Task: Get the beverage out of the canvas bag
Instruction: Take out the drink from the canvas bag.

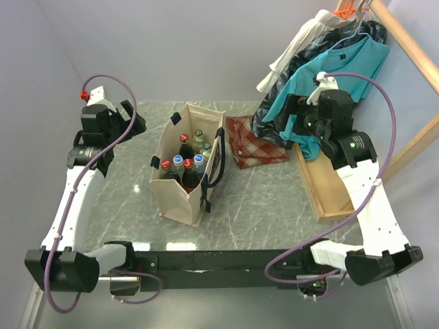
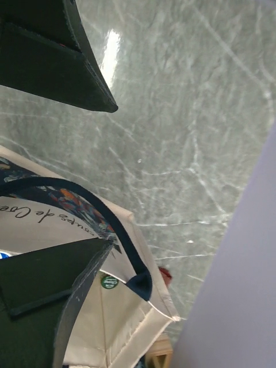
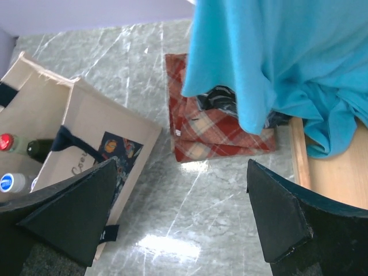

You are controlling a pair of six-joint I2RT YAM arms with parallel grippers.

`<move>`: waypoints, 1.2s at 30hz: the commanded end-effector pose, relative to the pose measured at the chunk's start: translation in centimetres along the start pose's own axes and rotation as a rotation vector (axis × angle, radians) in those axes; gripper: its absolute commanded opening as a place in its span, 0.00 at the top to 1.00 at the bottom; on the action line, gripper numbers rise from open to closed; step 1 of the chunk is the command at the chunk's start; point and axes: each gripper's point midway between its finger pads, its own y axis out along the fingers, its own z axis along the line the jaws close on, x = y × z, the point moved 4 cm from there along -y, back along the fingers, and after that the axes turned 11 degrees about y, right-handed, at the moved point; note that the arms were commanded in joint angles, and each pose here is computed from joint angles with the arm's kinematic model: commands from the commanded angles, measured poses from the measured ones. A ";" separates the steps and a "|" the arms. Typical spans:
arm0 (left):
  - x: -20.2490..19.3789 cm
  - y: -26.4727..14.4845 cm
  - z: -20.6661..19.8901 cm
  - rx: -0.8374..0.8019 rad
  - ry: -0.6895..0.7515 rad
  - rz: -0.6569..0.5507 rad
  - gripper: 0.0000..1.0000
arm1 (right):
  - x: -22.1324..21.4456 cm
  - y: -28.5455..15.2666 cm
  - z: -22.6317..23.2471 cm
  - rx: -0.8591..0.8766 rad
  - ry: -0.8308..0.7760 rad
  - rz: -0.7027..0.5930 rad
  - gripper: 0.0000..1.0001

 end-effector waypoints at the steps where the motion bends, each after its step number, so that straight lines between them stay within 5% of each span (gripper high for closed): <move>1: 0.8 0.0 -1.4 -0.085 -0.024 -0.016 0.04 | 2.1 -0.1 3.2 0.105 -0.075 -0.023 0.00; 20: -2.4 1.4 -4.7 -0.393 0.001 0.045 0.04 | -1.1 4.7 17.5 0.352 -0.307 0.138 0.02; 36: -3.5 1.9 -5.7 -0.480 -0.015 0.086 0.04 | -7.0 9.4 21.0 0.440 -0.364 0.282 0.13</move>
